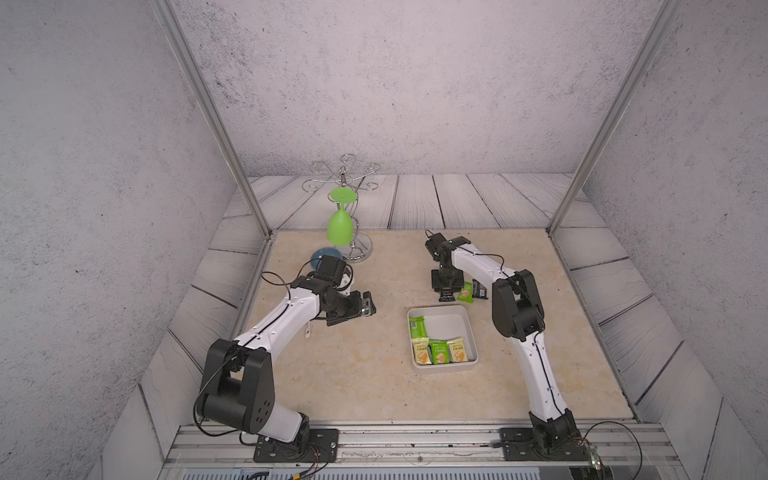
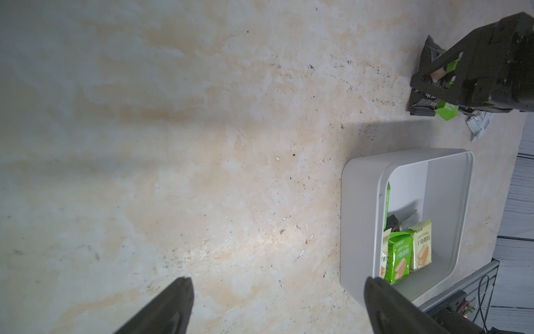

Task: Take the cookies out of the storage box
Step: Place the cookie at the center of the board.

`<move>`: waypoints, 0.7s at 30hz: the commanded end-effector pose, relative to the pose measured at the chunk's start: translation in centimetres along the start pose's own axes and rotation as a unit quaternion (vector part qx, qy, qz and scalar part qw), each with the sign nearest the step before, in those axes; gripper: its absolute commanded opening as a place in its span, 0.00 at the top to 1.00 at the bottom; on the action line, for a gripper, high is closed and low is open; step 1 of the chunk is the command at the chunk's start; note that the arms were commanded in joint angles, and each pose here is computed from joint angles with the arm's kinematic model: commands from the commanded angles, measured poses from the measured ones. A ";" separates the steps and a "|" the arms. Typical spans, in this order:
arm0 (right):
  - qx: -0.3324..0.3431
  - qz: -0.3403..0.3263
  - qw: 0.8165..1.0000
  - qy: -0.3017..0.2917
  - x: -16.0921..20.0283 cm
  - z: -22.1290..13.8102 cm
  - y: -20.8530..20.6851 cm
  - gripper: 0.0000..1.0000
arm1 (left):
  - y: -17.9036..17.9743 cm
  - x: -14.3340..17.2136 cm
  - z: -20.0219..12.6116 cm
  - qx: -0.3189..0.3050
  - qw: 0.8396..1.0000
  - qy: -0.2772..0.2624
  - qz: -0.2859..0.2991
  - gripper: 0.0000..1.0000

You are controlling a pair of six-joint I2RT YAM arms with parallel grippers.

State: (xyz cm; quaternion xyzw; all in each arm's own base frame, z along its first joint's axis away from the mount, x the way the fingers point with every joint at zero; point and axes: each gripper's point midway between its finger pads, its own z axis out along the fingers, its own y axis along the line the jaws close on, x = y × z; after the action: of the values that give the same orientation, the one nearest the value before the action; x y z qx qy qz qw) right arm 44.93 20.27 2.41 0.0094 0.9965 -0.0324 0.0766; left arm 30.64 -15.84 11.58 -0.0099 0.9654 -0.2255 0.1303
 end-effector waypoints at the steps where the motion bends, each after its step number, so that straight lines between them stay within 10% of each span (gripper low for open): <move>1: 0.000 0.006 1.000 0.005 0.2 -0.3 0.0 0.52 | 0.2 0.1 -0.1 -0.010 1.000 0.006 0.009 0.02; 21: -0.063 -0.028 0.996 -0.048 3.0 -10.7 -1.5 0.39 | -0.9 -0.5 0.6 0.023 1.000 -0.006 -0.011 0.02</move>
State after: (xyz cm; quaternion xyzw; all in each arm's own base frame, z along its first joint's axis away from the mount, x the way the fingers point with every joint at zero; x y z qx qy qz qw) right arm 42.45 19.64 12.36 -0.0086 0.9893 0.0181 0.1444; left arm 31.19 -16.23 11.92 -0.0145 0.9613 -0.2369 0.1401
